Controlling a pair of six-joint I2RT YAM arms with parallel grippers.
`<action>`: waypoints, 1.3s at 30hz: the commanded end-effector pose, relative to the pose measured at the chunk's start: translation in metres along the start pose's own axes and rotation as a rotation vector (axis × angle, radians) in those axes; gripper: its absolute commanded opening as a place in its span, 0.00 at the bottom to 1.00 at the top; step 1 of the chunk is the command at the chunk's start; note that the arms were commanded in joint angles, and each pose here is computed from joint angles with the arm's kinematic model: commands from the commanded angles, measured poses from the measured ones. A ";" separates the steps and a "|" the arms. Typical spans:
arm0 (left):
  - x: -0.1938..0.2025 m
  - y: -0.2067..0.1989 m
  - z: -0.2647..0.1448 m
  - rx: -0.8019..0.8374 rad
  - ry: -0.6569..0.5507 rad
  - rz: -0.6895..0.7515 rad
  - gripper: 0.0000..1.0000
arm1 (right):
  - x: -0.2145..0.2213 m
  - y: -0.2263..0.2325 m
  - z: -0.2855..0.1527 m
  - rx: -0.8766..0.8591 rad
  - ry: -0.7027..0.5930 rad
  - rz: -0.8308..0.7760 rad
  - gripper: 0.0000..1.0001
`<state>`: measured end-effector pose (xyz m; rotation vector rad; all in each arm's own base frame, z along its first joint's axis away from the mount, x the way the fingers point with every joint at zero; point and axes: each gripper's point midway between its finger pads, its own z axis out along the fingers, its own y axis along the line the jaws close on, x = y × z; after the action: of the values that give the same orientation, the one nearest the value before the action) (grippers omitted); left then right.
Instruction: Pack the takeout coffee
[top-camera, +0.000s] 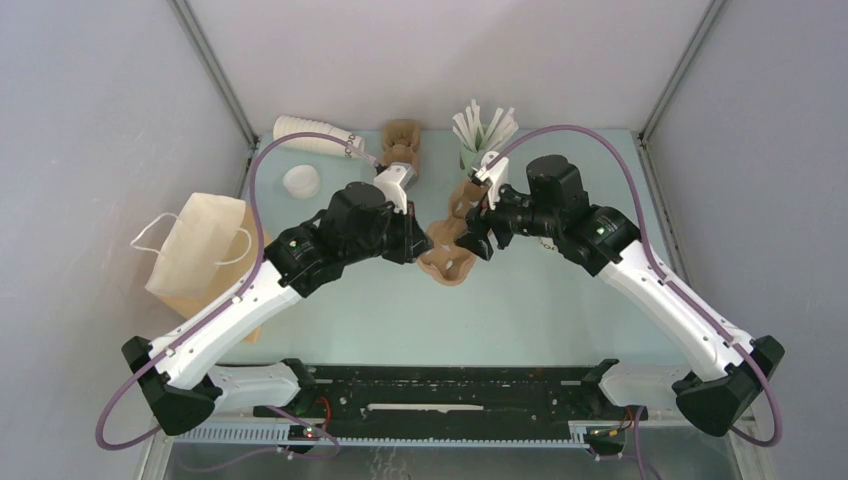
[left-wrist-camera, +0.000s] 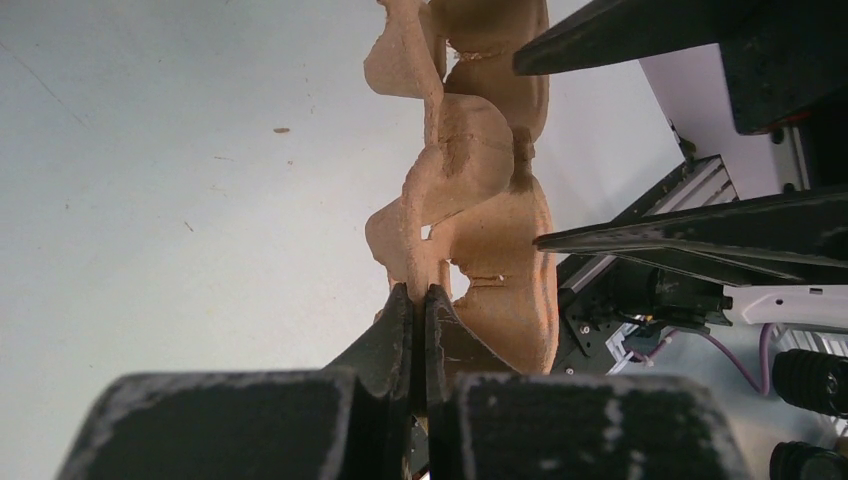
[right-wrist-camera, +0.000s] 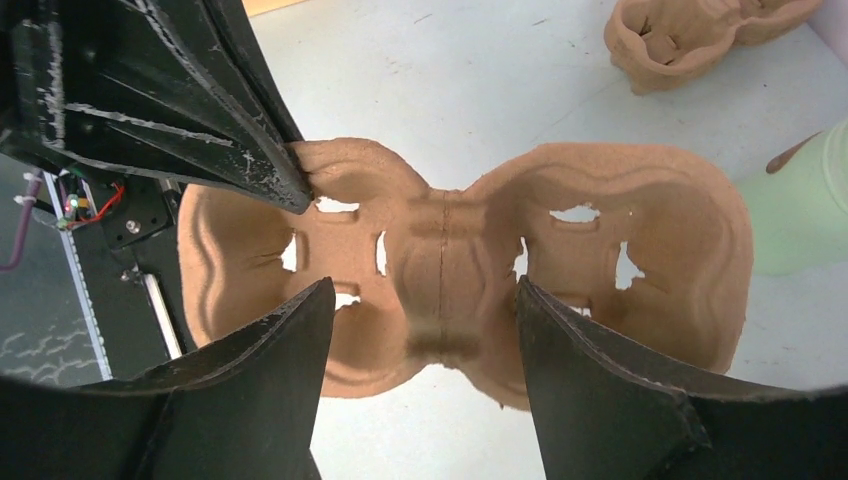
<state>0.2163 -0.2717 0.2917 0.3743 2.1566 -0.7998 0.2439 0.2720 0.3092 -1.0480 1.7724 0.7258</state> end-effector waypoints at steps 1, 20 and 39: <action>-0.027 -0.023 -0.016 0.073 -0.069 0.033 0.00 | -0.016 0.000 0.001 -0.015 -0.045 -0.090 0.74; -0.023 -0.022 -0.021 0.062 -0.068 0.034 0.01 | 0.001 -0.008 0.016 0.064 0.030 -0.090 0.49; -0.047 0.170 -0.238 -1.011 -0.355 -0.148 0.86 | 0.034 0.011 0.003 0.019 0.025 -0.045 0.37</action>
<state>0.2265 -0.0984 0.3551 -0.1518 2.0505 -0.2526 0.2375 0.2661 0.2571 -1.1040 1.8527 0.6220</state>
